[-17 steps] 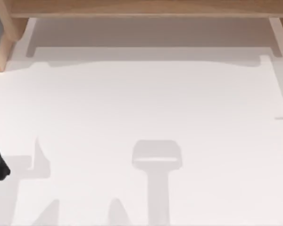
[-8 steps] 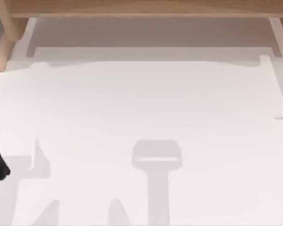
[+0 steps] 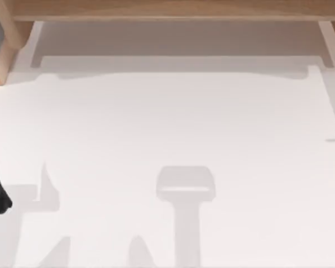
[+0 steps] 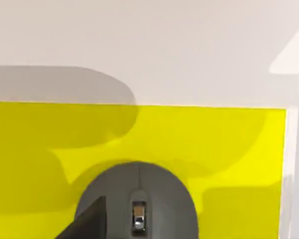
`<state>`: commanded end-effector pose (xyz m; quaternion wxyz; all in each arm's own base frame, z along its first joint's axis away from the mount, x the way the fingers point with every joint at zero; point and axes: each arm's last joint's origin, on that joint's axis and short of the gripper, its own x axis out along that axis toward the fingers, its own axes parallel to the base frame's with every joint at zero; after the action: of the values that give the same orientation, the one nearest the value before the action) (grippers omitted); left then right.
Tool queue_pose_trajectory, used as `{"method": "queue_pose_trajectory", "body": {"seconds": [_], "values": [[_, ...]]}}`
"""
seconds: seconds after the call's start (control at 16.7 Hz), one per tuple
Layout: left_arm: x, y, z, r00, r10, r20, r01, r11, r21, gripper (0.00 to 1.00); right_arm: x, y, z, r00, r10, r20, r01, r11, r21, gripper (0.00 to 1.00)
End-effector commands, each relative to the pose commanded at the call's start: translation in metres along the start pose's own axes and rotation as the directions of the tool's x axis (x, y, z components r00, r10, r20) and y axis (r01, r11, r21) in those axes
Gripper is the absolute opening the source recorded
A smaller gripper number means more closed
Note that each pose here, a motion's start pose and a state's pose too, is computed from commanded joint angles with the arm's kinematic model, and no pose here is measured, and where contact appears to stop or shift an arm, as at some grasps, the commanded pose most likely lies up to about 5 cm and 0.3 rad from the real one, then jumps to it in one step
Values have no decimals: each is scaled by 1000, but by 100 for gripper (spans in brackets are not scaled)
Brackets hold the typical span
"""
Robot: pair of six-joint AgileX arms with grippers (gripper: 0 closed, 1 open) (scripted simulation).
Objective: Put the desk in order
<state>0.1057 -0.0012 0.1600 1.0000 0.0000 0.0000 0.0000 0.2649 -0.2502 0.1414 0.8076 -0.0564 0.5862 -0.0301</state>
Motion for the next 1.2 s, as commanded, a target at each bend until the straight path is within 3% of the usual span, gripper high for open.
{"method": "queue_pose_trajectory", "body": {"seconds": [0.3,0.54,0.66,0.84,1.02,1.2], "values": [[0,0,0,1000,0,0,0,1000,0,100,8,-16,-7,953,-151,261,188,974,-125,100],[0,0,0,1000,0,0,0,1000,0,100,14,-21,-16,838,-258,482,404,885,-230,100],[0,0,0,1000,0,0,0,1000,0,100,15,-19,-20,759,-291,583,520,810,-272,100],[0,0,0,1000,0,0,0,1000,0,100,17,-10,-28,632,-304,713,677,664,-317,100],[0,0,0,1000,0,0,0,1000,0,100,19,7,-35,514,-272,813,798,500,-337,100],[0,0,0,1000,0,0,0,1000,0,100,23,29,-41,424,-205,882,874,350,-339,100]]}}
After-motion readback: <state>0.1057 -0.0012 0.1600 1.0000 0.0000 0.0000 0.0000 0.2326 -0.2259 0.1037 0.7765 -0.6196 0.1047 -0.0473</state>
